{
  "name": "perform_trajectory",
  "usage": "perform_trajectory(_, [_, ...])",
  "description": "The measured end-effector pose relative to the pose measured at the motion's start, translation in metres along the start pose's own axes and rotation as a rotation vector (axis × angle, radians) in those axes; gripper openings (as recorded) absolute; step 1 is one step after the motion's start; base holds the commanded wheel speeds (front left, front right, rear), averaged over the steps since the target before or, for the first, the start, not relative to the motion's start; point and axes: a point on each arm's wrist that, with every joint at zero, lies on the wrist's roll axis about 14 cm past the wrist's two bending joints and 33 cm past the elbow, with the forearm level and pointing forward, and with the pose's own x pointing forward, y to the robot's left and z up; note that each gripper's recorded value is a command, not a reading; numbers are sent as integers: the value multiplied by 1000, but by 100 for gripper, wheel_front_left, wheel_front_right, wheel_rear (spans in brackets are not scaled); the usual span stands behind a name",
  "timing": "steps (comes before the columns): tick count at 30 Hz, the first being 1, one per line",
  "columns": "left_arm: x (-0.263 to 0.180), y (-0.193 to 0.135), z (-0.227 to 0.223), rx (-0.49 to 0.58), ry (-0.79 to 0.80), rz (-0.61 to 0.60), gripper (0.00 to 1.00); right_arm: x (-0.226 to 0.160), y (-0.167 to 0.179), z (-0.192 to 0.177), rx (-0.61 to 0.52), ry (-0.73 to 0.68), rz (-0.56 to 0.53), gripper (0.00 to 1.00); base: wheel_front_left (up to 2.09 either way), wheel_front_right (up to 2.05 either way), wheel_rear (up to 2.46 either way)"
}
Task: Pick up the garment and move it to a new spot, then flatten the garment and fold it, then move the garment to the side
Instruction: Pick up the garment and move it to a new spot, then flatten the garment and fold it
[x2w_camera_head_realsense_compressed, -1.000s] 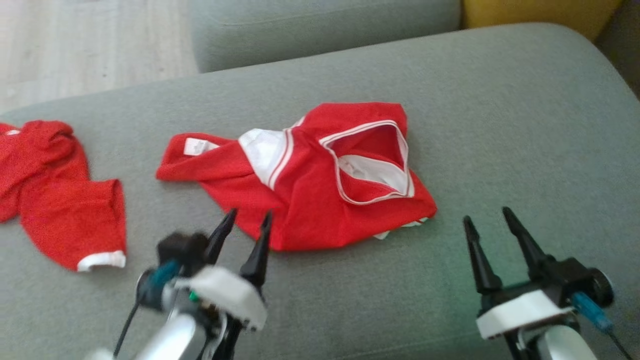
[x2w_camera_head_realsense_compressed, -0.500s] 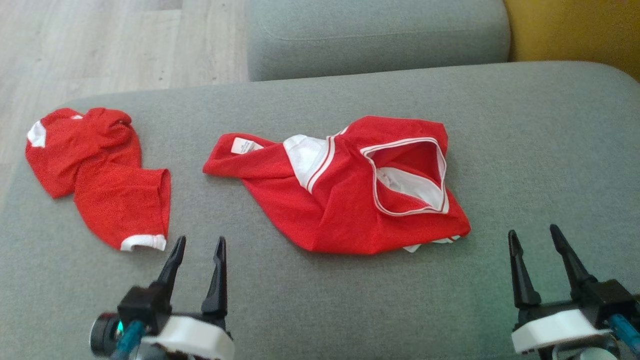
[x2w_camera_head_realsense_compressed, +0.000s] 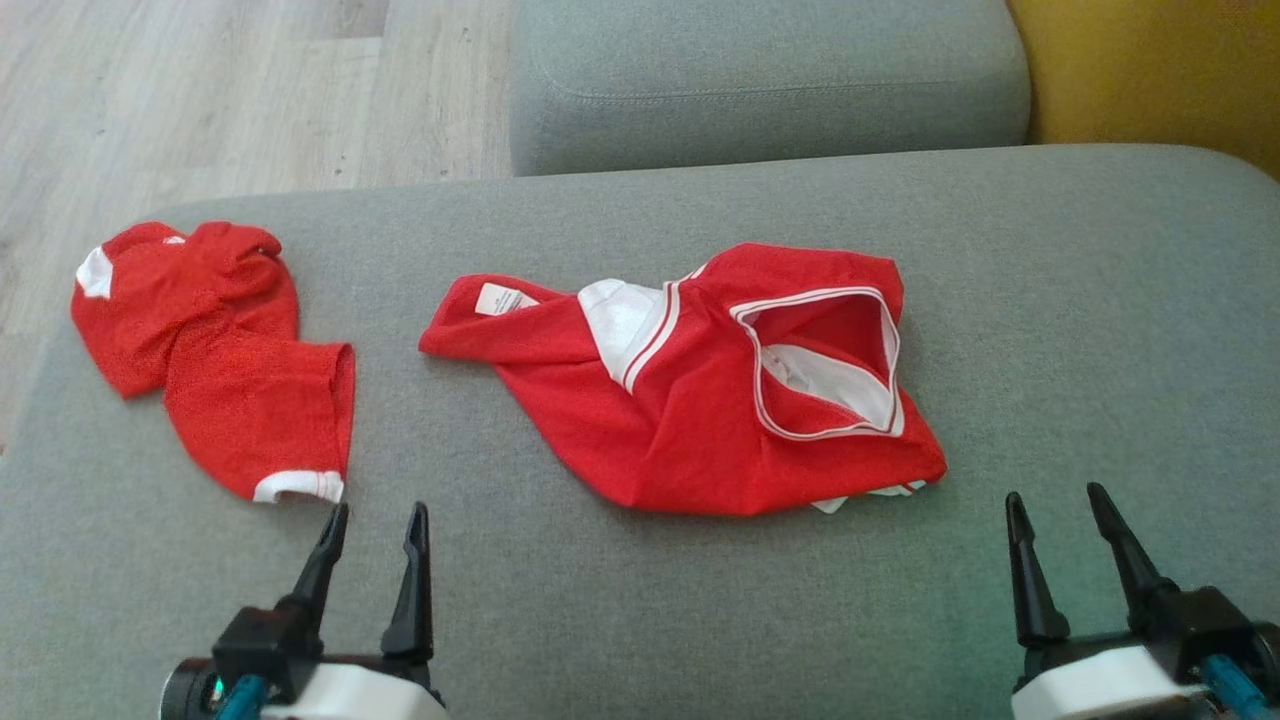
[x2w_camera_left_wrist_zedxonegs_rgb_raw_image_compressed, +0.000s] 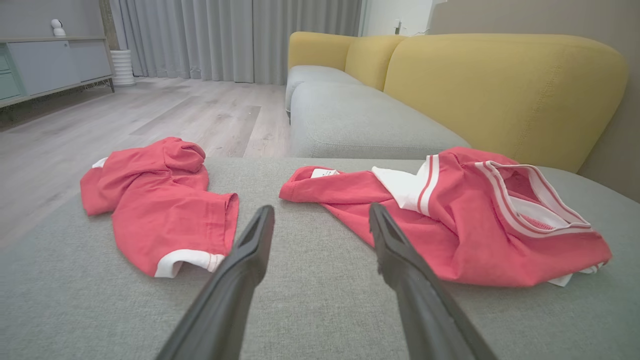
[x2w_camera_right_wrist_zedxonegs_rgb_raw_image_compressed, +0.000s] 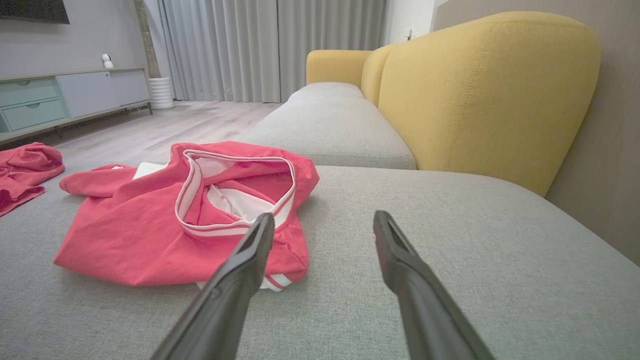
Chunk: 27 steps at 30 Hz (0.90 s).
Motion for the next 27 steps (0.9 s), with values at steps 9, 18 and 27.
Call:
perform_trajectory(9, [4,1,2,1,-9,-7,100,-2,1,-1,-1,4,0,100,0,0,0])
perform_trajectory(18, [10,-15,-3,-19,5,-72,100,-5,-1,-4,3,13,-9,100,0,0,0])
perform_trajectory(27, [54,-104,-31,-71,108,-373,100,3,-4,-4,15,16,-22,100,0,0,0])
